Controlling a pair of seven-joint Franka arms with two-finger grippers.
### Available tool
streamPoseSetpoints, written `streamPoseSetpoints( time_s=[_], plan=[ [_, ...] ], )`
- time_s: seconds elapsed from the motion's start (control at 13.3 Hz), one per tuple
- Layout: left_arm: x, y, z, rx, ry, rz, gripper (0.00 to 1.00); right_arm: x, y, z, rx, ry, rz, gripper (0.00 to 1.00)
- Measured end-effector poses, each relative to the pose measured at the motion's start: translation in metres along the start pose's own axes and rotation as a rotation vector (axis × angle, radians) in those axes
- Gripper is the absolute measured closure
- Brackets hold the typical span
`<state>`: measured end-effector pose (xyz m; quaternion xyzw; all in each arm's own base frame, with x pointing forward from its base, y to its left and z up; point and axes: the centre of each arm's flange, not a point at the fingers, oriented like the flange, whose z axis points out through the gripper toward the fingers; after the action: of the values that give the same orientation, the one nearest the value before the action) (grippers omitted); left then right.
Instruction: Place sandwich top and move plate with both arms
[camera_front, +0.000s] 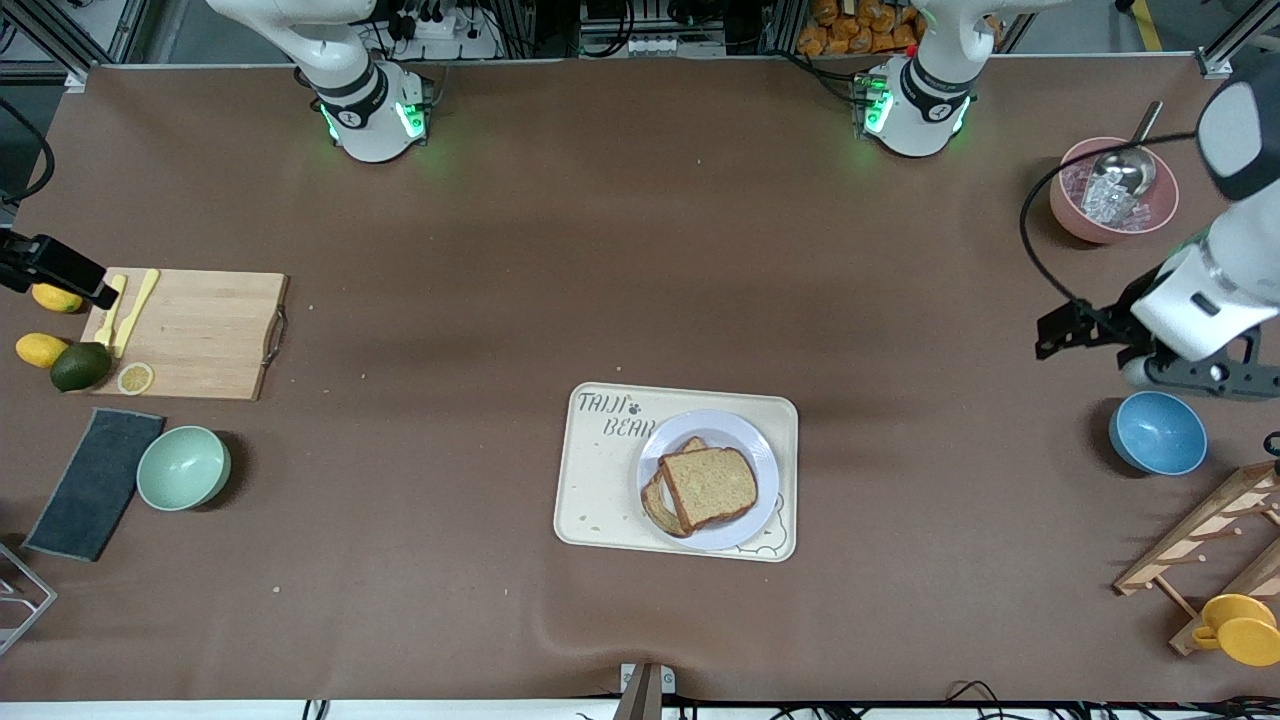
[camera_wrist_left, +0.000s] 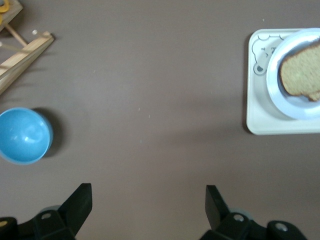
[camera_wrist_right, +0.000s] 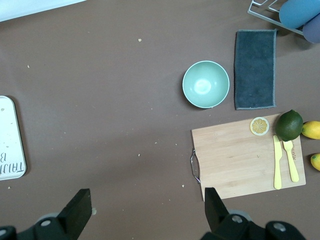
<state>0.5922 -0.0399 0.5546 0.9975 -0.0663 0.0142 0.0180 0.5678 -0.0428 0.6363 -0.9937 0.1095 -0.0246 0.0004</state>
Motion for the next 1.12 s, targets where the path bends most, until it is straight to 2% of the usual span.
streamPoseSetpoints(
  time_s=[0.22, 0.45, 0.67, 0.9, 1.12],
  plan=[
    [-0.029, 0.018, -0.045, 0.001, -0.019, 0.026, 0.00, 0.000, 0.001, 0.000, 0.000, -0.001, 0.002, 0.00],
    [-0.034, 0.044, -0.082, 0.002, 0.018, 0.020, 0.00, 0.000, 0.001, 0.000, 0.000, -0.001, 0.002, 0.00],
    [-0.038, 0.046, -0.090, 0.014, -0.005, 0.020, 0.00, 0.000, 0.001, 0.000, 0.000, -0.001, 0.002, 0.00],
    [-0.041, 0.064, -0.090, 0.097, -0.038, 0.069, 0.00, 0.000, 0.002, 0.000, 0.000, -0.001, 0.003, 0.00],
    [-0.044, 0.077, -0.093, 0.107, -0.051, 0.086, 0.00, 0.000, 0.002, 0.000, 0.000, -0.001, 0.003, 0.00]
  ],
)
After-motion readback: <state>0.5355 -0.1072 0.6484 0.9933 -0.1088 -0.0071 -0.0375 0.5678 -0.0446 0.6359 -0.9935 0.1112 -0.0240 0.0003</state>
